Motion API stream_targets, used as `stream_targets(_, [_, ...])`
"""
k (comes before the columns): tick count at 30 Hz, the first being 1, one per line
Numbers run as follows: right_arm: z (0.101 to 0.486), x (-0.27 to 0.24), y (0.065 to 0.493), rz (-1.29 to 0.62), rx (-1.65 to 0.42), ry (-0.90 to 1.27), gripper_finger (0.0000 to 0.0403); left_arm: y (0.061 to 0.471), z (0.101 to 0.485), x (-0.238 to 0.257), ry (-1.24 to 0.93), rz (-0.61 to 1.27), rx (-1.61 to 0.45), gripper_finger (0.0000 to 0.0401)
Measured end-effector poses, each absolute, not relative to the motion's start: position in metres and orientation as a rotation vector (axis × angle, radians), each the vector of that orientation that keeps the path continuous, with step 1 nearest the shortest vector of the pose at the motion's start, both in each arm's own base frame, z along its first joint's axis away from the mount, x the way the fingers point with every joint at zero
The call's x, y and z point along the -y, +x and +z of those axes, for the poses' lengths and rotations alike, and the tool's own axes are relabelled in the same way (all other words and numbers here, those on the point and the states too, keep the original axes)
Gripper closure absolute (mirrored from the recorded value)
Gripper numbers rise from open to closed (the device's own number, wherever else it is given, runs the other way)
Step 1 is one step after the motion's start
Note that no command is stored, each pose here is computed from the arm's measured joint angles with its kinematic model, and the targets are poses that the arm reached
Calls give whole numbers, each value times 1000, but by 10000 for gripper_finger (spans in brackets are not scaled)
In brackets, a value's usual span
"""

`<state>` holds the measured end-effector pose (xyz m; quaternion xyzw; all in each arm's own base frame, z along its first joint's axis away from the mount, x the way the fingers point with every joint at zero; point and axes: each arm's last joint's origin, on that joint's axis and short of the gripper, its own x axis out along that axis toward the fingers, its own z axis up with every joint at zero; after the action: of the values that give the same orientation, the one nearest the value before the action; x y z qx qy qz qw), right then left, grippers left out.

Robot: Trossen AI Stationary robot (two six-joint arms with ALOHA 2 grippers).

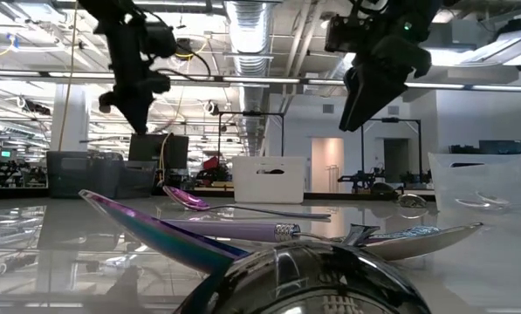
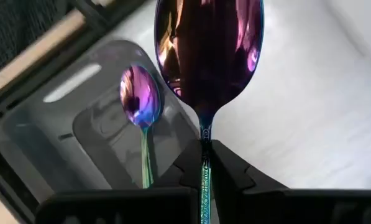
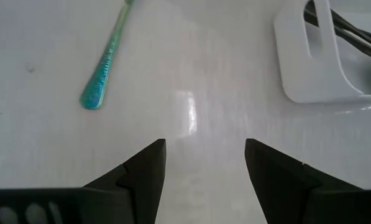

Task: Sort silverware by color (type)
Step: Put the blue spoon into the black bin

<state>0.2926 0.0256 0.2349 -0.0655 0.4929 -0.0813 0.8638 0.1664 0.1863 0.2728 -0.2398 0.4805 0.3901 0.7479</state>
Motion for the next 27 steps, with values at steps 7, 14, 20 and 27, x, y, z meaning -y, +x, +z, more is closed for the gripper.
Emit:
stream_targets(7, [234,-22,292,-173,-1050,-150,159,173,238,-204,-452,873,-1291,401])
stream_targets(14, [231,-22,286,-195,-1112,-124,159,177,220,-209,-482,873,-1378,401])
stream_targets(20, [230,-24,284,-182,-1136,-144,159,168,220,-215,-594,1003,-1358,401])
stream_targets(27, [230,-23,282,-182,-1153,-149,159,157,219,-217,-688,1057,-1371,401])
